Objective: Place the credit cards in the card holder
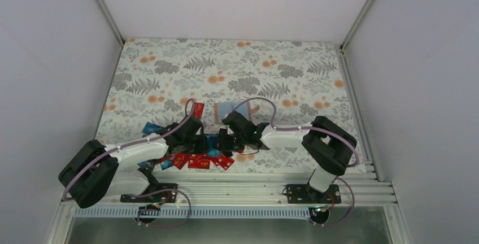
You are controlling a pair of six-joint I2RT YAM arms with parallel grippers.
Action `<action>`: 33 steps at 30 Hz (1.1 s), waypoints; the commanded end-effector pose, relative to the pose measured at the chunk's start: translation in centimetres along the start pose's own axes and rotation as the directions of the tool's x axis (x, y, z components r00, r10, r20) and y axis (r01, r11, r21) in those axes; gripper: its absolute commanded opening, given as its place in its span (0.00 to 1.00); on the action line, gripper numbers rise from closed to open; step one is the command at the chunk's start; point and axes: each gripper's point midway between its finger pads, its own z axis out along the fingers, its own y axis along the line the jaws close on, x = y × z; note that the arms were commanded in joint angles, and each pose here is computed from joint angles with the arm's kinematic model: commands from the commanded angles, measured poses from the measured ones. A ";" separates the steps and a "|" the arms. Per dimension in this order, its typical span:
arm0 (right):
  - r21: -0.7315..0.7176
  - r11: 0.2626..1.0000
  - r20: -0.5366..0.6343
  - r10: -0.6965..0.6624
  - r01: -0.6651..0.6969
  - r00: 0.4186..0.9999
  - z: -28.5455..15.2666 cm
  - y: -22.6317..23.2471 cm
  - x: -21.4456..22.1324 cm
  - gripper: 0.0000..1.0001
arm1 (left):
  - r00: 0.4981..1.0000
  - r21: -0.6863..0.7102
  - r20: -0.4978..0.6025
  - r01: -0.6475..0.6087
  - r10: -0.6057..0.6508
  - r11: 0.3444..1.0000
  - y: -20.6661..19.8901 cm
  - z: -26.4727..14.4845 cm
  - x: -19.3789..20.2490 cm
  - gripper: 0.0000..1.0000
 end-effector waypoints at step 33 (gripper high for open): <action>-0.136 0.990 0.065 0.029 -0.020 0.997 -2.4 2.0 -1.1 0.42 | 0.994 0.094 -0.083 -0.058 0.066 0.994 -2.0 3.0 3.4 0.02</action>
